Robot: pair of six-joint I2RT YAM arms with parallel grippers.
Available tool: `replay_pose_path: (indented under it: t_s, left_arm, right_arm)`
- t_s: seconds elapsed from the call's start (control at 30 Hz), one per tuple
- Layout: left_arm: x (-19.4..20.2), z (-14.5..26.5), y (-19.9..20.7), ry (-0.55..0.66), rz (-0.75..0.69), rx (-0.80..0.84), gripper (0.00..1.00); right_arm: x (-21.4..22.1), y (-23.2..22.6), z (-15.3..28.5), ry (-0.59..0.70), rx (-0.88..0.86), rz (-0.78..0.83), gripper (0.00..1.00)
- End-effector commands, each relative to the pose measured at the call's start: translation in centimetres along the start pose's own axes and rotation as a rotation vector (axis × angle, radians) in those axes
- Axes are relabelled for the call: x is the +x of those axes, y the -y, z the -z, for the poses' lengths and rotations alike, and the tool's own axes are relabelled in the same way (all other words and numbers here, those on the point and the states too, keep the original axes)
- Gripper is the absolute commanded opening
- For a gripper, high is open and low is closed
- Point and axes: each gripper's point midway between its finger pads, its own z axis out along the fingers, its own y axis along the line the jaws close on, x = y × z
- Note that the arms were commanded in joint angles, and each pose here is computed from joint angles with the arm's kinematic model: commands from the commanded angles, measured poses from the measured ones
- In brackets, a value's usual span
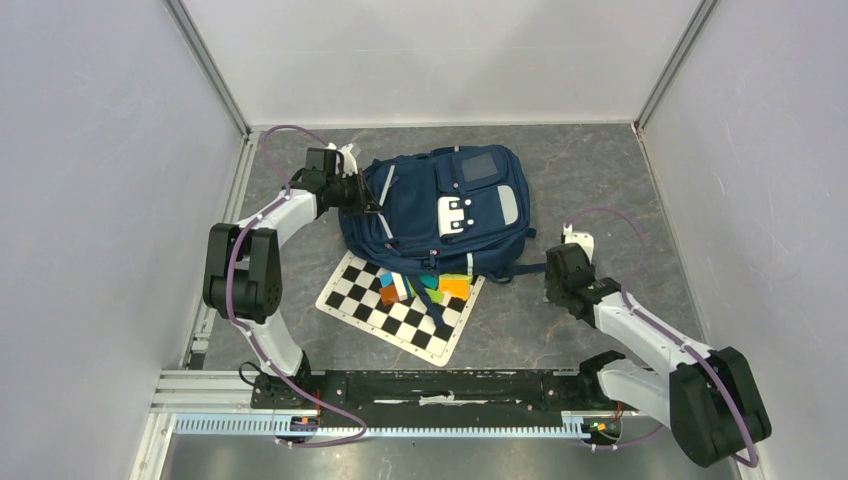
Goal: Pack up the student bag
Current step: Pick up the stationery from the center of the board.
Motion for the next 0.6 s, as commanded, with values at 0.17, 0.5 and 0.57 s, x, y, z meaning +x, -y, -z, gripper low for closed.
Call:
replay_pose_path:
  t_s: [0.17, 0.5, 0.57]
  left_arm:
    - [-0.3, 1.5, 2.1, 0.007, 0.015, 0.054, 0.02]
    - [-0.4, 1.7, 2.3, 0.011, 0.012, 0.060, 0.02]
    - [-0.4, 1.7, 2.4, 0.012, 0.010, 0.062, 0.02]
  right_arm:
    - [-1.1, 0.3, -1.5, 0.029, 0.041, -0.012, 0.50]
    - [-1.1, 0.2, -1.7, 0.018, 0.018, 0.021, 0.17]
    - [-1.1, 0.0, -1.5, 0.018, 0.000, 0.031, 0.12]
